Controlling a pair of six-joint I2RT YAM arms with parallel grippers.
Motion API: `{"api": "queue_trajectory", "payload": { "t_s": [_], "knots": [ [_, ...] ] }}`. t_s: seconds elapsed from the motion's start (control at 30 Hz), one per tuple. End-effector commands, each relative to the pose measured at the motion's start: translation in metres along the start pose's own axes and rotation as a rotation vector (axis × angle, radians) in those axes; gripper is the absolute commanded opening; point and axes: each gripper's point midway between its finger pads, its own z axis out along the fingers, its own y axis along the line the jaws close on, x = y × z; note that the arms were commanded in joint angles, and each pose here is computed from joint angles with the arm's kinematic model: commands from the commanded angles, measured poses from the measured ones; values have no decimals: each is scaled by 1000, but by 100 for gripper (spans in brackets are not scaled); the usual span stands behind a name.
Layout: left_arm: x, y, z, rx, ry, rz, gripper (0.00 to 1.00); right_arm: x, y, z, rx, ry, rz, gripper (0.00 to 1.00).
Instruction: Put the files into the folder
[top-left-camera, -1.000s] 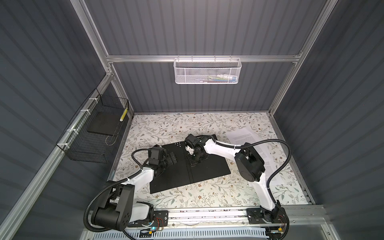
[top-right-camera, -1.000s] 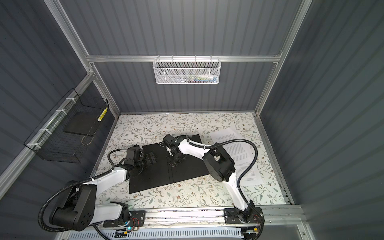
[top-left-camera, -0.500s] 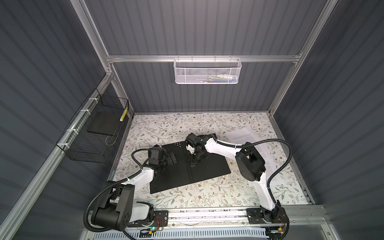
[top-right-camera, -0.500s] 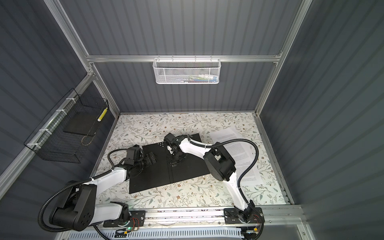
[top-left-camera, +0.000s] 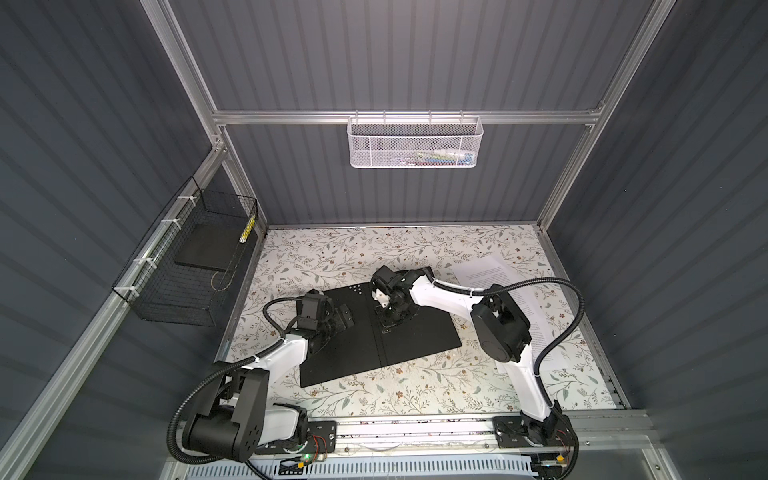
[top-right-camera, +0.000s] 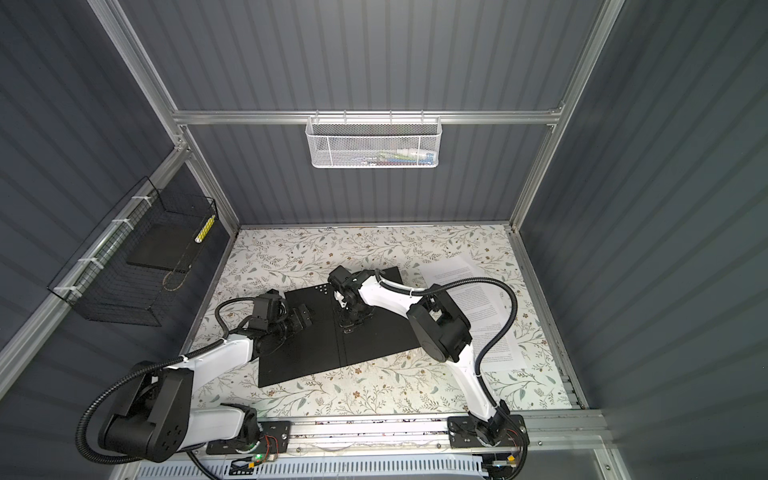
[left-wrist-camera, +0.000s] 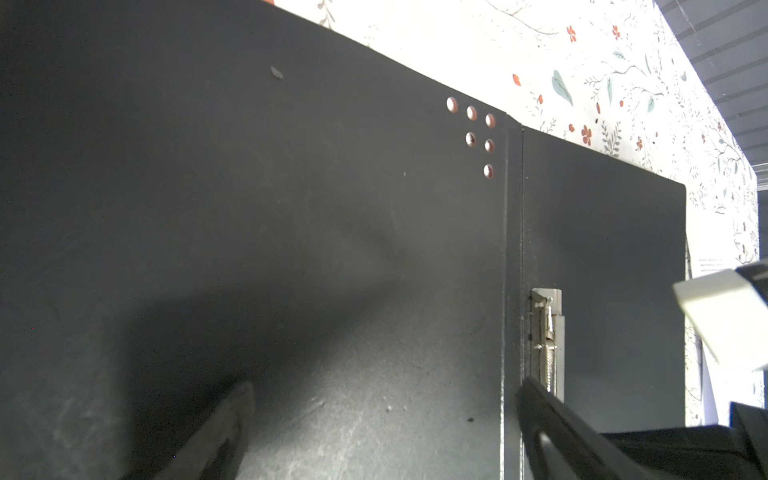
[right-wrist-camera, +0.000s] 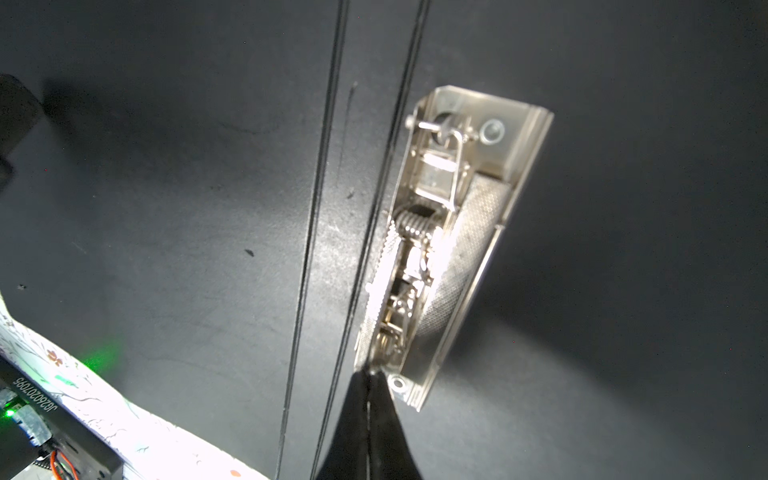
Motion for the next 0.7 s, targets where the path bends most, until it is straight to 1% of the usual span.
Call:
{"api": "queue_trajectory", "payload": {
  "t_s": [0.0,0.17,0.4,0.6,0.67],
  "knots": [
    [64,54,-1,-188,222,-50,100,24,-32,27,105,91,34,0],
    [64,54,-1,-190,225,-50,100,34,-46,32,116,122,74,0],
    [64,54,-1,-191,226,-51,100,38,-51,40,152,161,70,0],
    [64,54,-1,-190,225,-50,100,40,-68,41,234,177,87,0],
    [64,54,-1,-191,229,-50,100,41,-69,41,274,192,72,0]
  ]
}}
